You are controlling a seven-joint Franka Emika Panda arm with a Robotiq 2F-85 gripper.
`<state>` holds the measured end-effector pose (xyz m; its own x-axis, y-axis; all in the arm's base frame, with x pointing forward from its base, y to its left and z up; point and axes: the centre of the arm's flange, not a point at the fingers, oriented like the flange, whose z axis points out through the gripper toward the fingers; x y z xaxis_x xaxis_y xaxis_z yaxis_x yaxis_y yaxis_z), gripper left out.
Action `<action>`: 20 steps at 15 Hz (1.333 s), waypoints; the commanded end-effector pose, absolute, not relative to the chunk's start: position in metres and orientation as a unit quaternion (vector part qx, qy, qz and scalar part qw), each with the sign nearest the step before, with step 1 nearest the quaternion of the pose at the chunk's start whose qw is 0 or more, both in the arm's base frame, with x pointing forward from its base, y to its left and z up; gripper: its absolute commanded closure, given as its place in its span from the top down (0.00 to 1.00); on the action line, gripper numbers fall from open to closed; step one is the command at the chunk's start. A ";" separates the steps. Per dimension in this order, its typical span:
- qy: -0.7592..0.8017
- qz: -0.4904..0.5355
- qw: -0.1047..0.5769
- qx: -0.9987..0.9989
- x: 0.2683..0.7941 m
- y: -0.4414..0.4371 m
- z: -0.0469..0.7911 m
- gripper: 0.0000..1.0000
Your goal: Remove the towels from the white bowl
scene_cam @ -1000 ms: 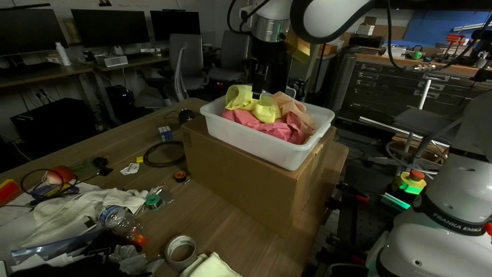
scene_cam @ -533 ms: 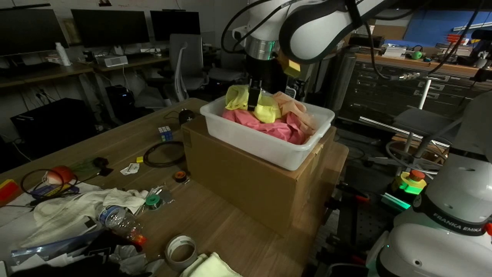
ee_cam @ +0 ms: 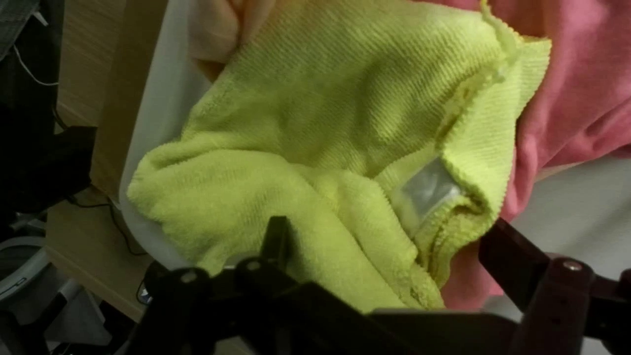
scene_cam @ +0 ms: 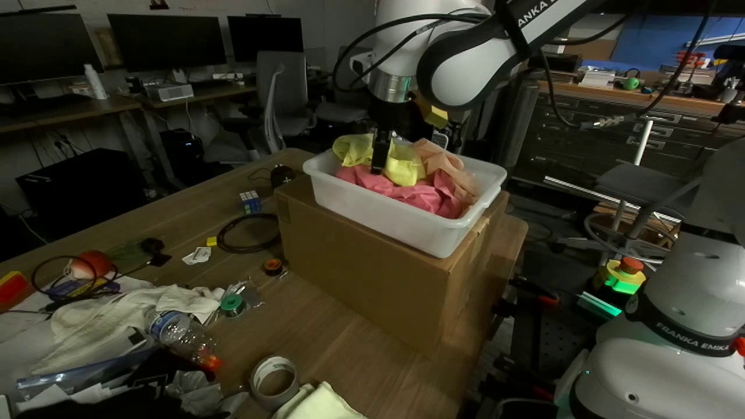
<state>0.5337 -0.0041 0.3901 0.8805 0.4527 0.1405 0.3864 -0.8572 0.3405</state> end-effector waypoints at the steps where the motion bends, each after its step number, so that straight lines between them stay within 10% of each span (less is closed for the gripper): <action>1: 0.220 0.121 0.156 0.955 0.541 -0.015 0.391 0.74; 10: 0.214 0.119 0.148 0.958 0.538 -0.017 0.394 0.05; 20: 0.125 0.219 0.148 0.956 0.498 -0.014 0.467 0.04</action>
<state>0.5276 -0.0130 0.4267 0.8990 0.3506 0.2626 0.2593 -0.9091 0.3260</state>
